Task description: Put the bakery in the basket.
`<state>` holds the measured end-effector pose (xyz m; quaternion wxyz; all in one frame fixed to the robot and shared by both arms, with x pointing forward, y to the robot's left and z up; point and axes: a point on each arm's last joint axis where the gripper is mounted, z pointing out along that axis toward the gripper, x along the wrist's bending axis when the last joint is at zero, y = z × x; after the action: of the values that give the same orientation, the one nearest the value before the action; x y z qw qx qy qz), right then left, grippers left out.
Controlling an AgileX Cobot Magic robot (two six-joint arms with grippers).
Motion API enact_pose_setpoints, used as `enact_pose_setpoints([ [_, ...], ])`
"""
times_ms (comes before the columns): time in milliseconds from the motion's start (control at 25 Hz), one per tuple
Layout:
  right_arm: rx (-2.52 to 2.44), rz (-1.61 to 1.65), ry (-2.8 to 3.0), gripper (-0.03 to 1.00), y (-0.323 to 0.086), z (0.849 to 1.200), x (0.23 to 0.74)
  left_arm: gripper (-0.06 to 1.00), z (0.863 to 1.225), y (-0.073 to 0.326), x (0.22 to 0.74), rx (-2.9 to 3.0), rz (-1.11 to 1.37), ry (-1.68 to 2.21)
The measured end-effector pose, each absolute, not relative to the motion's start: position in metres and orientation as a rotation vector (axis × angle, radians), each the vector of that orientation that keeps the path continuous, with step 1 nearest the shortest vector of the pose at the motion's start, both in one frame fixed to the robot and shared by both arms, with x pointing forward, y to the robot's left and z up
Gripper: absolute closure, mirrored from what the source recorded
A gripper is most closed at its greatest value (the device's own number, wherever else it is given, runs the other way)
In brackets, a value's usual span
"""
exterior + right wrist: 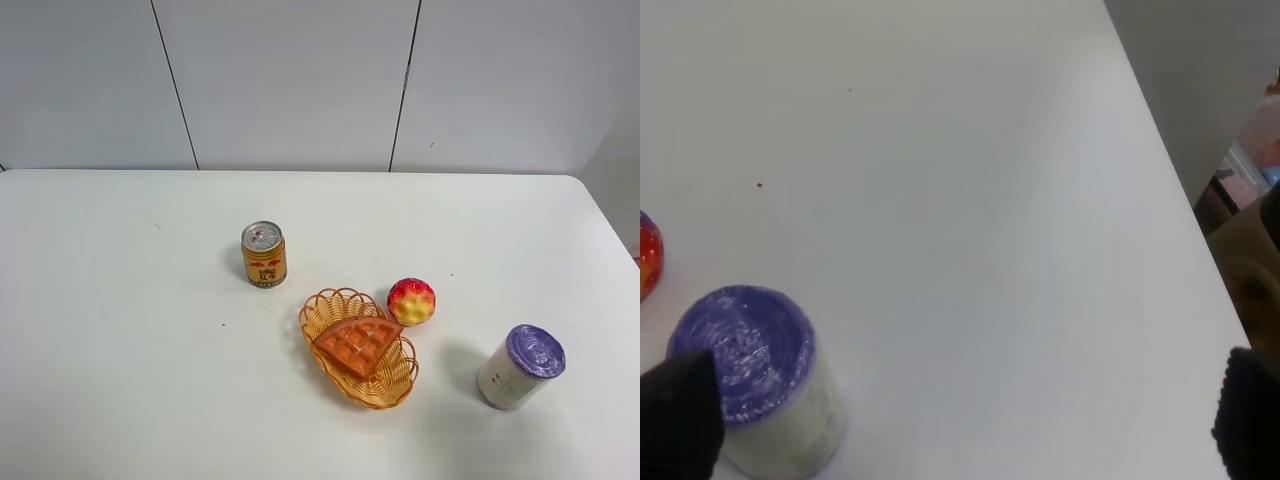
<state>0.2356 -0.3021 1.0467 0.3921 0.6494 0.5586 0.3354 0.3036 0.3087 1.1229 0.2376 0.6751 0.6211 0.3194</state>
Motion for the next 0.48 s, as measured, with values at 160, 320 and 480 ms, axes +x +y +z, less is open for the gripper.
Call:
enact_pose_setpoints([
  [160,1.649,0.851,1.418,-0.02,-0.302,1.047,0.236,-0.04,1.093,0.311,0.281,1.793,0.837,1.665],
  [320,1.649,0.851,1.418,-0.02,-0.302,1.047,0.236,-0.04,1.061,0.314,0.254,1.719,0.798,1.615],
  [480,1.649,0.851,1.418,-0.02,-0.302,1.047,0.236,-0.04,1.059,0.316,0.246,1.67,0.816,1.578],
])
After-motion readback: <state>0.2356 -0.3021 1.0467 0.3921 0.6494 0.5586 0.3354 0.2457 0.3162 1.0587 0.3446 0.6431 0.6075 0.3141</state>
